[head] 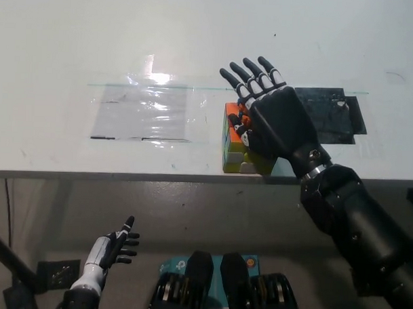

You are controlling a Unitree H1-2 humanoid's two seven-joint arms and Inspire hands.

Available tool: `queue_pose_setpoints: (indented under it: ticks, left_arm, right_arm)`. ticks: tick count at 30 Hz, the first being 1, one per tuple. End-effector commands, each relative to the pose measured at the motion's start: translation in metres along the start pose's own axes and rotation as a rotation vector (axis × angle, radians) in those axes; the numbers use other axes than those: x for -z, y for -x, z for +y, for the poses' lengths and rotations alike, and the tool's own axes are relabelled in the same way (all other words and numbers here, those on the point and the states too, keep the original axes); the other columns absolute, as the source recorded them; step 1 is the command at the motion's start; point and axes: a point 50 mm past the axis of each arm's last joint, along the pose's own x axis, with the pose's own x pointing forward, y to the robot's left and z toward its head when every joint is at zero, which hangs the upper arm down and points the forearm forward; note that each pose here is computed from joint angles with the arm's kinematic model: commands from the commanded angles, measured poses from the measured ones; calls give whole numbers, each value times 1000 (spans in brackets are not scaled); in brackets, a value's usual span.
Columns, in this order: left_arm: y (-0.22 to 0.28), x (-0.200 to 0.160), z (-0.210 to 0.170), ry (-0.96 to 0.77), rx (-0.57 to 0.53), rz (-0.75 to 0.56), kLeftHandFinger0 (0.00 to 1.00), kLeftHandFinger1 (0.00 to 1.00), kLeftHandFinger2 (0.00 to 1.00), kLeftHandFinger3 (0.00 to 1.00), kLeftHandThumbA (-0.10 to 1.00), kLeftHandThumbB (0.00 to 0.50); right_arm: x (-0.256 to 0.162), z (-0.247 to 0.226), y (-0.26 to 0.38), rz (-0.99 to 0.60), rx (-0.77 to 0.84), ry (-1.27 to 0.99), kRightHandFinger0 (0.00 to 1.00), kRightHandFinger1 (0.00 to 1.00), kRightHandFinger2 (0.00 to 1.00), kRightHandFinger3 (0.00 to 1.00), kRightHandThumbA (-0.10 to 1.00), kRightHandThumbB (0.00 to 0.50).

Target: The robot uses its right hand to pick up the small cube kept on the middle on the desk and place it on the bigger cube kept next to it

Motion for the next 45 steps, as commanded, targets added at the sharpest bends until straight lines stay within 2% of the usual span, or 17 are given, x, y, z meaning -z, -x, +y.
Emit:
queue_pose_setpoints:
  ticks: [1,2,4,5,8,13,14,17,25,26,27,28,34,37,38,41,45]
  left_arm:
    - [-4,-10,2,0,-9,-31,747,682,731,691,903,80]
    - [-4,-10,2,0,-9,-31,748,683,733,692,902,80]
    - [-3,-7,2,12,-13,-23,736,671,733,697,888,96]
    - [-2,-7,1,18,-12,-20,742,677,736,708,887,85]
    - [-1,-5,0,19,-19,-19,680,623,669,633,859,89]
    - [1,-1,-1,12,-9,-22,807,722,757,715,891,77]
    - [2,0,-1,18,-11,-19,748,678,749,701,886,74]
    - [3,2,-4,10,-10,-15,768,687,740,706,892,69]
    - [8,12,-5,26,3,-16,778,708,721,664,895,51]
    - [9,13,-5,39,4,-24,697,646,674,638,879,48]
    - [9,12,-5,24,-1,-9,735,676,700,694,888,57]
    - [9,12,-5,49,-11,0,699,642,668,662,847,77]
    - [13,14,-5,26,-9,4,750,680,719,715,871,56]
    - [14,16,-6,34,-6,4,723,671,722,739,884,72]
    - [14,16,-6,60,-5,1,682,631,670,651,853,85]
    - [14,16,-5,50,-9,10,688,647,686,667,851,69]
    - [15,17,-4,30,-4,6,709,659,699,671,866,63]
  right_arm:
    - [1,1,5,-6,-41,16,1000,1000,1000,1000,440,215]
    - [1,0,5,-6,-42,16,1000,1000,1000,1000,440,216]
    - [-9,-15,5,-11,3,-32,1000,1000,1000,1000,648,301]
    - [-11,-21,4,-14,9,-45,1000,1000,1000,1000,697,309]
    - [-17,-38,5,-20,22,-68,1000,1000,1000,1000,729,345]
    - [-27,-61,7,-38,26,-85,1000,1000,1000,1000,842,403]
    - [-30,-65,7,-42,24,-91,1000,1000,1000,1000,880,420]
    - [-40,-81,8,-68,47,-132,1000,1000,1000,1000,974,481]
    - [-58,-97,12,-102,52,-156,1000,1000,1000,1000,943,475]
    - [-60,-99,11,-116,63,-166,1000,1000,1000,1000,925,470]
    - [-62,-101,12,-125,70,-165,1000,1000,1000,1000,915,466]
    - [-63,-102,13,-127,70,-166,1000,1000,1000,1000,912,466]
    - [-69,-113,26,-152,92,-196,1000,1000,1000,1000,961,463]
    - [-71,-124,40,-143,122,-206,1000,1000,1000,1000,935,447]
    - [-70,-127,47,-140,131,-218,1000,1000,1000,1000,909,432]
    - [-71,-128,83,-104,142,-255,1000,1000,1000,1000,863,363]
    - [-80,-119,134,-45,89,-294,1000,1000,1000,1000,809,351]
